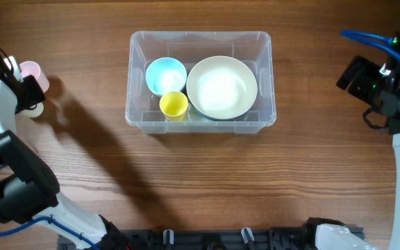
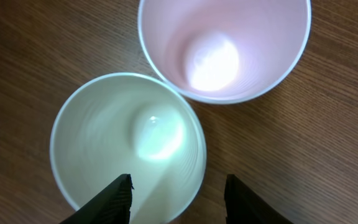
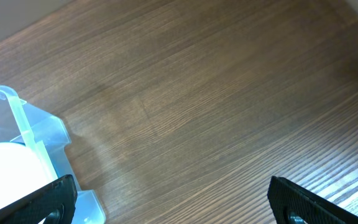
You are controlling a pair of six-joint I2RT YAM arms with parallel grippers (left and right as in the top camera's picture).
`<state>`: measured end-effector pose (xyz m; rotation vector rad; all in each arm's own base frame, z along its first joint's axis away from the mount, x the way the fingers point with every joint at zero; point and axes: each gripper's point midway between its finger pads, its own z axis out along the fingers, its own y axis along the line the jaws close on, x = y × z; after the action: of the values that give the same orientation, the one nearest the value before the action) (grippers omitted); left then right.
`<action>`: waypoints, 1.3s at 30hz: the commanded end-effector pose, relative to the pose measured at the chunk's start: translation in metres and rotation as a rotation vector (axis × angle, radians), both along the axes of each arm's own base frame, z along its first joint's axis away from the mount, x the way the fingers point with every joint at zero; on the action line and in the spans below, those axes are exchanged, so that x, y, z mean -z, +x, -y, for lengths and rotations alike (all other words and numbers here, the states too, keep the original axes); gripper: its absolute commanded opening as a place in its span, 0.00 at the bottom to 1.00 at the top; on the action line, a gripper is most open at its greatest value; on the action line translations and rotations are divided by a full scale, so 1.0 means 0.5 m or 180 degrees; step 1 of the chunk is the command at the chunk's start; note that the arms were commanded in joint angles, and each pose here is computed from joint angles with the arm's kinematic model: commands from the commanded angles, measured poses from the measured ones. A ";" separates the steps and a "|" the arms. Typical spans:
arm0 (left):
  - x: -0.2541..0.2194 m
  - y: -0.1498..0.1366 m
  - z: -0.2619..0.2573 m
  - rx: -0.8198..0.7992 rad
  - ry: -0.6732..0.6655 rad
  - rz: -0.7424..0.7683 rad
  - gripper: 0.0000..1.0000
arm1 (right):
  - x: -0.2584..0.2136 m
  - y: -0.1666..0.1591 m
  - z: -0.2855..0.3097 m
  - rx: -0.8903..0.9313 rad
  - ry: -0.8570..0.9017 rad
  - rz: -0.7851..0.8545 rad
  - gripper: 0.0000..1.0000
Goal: Pack container
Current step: 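Move the left gripper to the pale green cup and grasp its rim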
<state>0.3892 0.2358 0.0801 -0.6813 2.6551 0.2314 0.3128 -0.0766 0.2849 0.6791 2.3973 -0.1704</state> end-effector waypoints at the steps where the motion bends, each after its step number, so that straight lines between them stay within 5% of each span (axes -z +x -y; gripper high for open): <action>1: -0.003 0.016 0.002 0.0115 -0.0020 0.0077 0.49 | -0.010 0.005 0.008 0.0070 -0.0029 0.0046 0.99; 11: 0.038 0.017 0.005 0.0124 -0.0106 -0.0023 0.45 | -0.010 0.005 0.008 0.0070 -0.0027 0.0046 1.00; 32: 0.043 0.008 0.011 0.0124 -0.0145 -0.0089 0.04 | -0.010 0.005 0.008 0.0070 -0.0029 0.0046 1.00; 39: 0.046 -0.005 0.020 0.0116 -0.0199 -0.0176 0.04 | -0.010 0.005 0.008 0.0070 -0.0028 0.0046 1.00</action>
<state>0.3881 0.2310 0.0587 -0.6591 2.7149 0.1902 0.3128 -0.0766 0.2849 0.6791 2.3973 -0.1704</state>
